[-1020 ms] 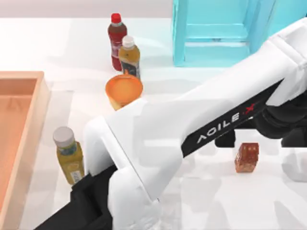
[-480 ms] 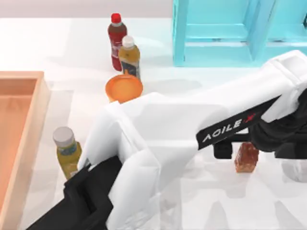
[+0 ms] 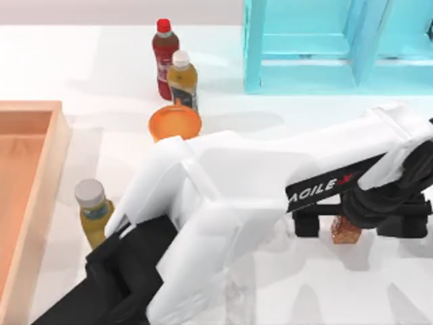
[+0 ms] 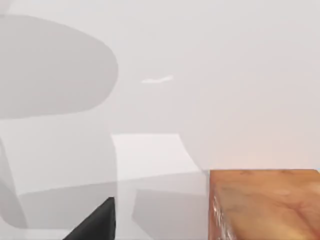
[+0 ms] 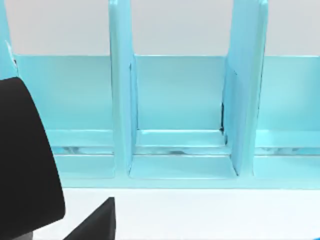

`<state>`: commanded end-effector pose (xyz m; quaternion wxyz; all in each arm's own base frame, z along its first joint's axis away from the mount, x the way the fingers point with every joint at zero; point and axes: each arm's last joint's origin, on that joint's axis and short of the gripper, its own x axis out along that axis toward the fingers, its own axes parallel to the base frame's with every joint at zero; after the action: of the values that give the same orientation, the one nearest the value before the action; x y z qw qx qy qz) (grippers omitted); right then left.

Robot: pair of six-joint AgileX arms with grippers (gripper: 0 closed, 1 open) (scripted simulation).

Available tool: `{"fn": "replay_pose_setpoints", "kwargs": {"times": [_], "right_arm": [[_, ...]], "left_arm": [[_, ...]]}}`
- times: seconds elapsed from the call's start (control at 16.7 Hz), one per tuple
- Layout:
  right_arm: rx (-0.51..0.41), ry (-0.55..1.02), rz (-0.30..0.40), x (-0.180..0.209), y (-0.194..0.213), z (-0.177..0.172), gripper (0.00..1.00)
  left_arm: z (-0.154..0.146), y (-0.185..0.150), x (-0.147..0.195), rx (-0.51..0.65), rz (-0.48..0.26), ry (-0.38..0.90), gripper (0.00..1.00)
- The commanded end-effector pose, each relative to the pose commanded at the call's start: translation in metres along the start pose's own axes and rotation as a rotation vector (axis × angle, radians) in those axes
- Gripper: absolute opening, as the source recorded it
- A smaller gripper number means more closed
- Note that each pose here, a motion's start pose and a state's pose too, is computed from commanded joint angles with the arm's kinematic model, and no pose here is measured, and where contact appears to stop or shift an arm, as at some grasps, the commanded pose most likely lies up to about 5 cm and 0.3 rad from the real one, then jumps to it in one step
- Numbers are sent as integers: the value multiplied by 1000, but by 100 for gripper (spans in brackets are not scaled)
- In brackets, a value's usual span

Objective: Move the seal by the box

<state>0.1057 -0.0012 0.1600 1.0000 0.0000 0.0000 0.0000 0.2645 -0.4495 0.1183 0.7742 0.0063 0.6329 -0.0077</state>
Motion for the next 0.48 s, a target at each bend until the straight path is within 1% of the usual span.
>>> {"fn": "replay_pose_setpoints", "kwargs": {"times": [0.06, 0.48], "right_arm": [[0, 0, 0, 0, 0, 0, 100], [0, 0, 0, 0, 0, 0, 100]], "left_arm": [[0, 0, 0, 0, 0, 0, 100], [0, 0, 0, 0, 0, 0, 47]]}}
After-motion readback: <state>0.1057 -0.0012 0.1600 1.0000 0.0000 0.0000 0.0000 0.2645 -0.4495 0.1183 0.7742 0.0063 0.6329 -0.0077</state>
